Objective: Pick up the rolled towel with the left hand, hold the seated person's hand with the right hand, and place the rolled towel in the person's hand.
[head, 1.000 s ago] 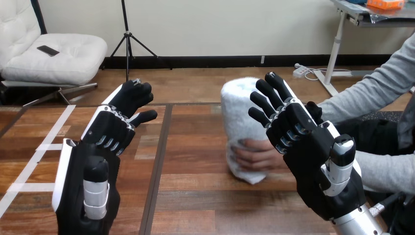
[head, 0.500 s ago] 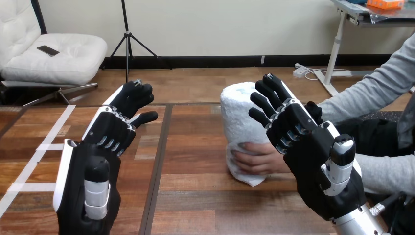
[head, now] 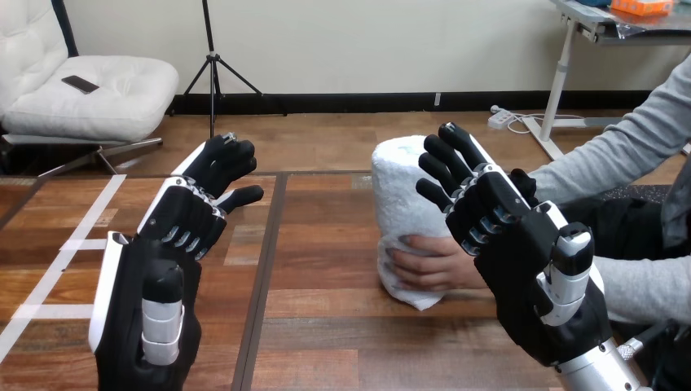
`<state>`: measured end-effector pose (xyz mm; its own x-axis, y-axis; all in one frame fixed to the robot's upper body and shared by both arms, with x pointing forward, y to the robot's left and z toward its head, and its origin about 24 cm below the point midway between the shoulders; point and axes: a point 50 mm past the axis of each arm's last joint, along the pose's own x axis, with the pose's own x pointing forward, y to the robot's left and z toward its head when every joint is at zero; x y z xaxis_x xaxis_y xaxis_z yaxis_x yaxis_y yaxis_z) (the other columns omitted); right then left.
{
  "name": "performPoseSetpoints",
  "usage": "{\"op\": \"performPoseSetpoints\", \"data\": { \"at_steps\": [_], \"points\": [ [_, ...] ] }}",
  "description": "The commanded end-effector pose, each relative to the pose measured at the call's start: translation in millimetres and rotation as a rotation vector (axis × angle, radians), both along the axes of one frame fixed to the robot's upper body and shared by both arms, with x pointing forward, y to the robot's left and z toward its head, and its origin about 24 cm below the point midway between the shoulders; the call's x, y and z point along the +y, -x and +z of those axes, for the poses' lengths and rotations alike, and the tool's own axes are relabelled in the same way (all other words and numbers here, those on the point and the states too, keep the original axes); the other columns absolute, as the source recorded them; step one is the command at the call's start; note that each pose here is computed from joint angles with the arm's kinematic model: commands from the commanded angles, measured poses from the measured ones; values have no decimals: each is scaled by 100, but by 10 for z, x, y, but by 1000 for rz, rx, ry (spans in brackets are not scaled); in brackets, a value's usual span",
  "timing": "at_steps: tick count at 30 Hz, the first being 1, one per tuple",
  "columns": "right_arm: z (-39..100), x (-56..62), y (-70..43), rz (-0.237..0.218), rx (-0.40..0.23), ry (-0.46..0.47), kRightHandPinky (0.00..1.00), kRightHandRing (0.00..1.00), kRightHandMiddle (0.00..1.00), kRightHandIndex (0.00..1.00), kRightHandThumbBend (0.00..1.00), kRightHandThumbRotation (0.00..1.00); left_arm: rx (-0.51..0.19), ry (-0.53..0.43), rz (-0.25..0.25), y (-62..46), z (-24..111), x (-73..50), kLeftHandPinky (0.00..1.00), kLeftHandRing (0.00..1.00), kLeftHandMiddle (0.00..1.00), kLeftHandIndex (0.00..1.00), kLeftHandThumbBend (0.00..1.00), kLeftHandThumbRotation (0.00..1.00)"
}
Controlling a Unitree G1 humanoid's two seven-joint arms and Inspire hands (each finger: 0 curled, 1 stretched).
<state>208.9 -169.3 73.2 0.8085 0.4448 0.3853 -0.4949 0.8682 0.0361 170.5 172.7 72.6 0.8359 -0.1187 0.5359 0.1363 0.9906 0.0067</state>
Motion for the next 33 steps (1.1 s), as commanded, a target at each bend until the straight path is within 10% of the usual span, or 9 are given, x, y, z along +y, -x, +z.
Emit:
{"op": "performPoseSetpoints", "data": {
  "at_steps": [1,33],
  "points": [
    [178,-9,-88,4,-87,-5,100,98,97,96,100,100,-22,32,-3,-40,28,-60,76,85,84,84,82,99],
    [185,-28,-101,9,-83,-2,98,96,95,94,100,100,-24,40,-6,-37,34,-60,74,84,84,84,83,98]
  ]
}}
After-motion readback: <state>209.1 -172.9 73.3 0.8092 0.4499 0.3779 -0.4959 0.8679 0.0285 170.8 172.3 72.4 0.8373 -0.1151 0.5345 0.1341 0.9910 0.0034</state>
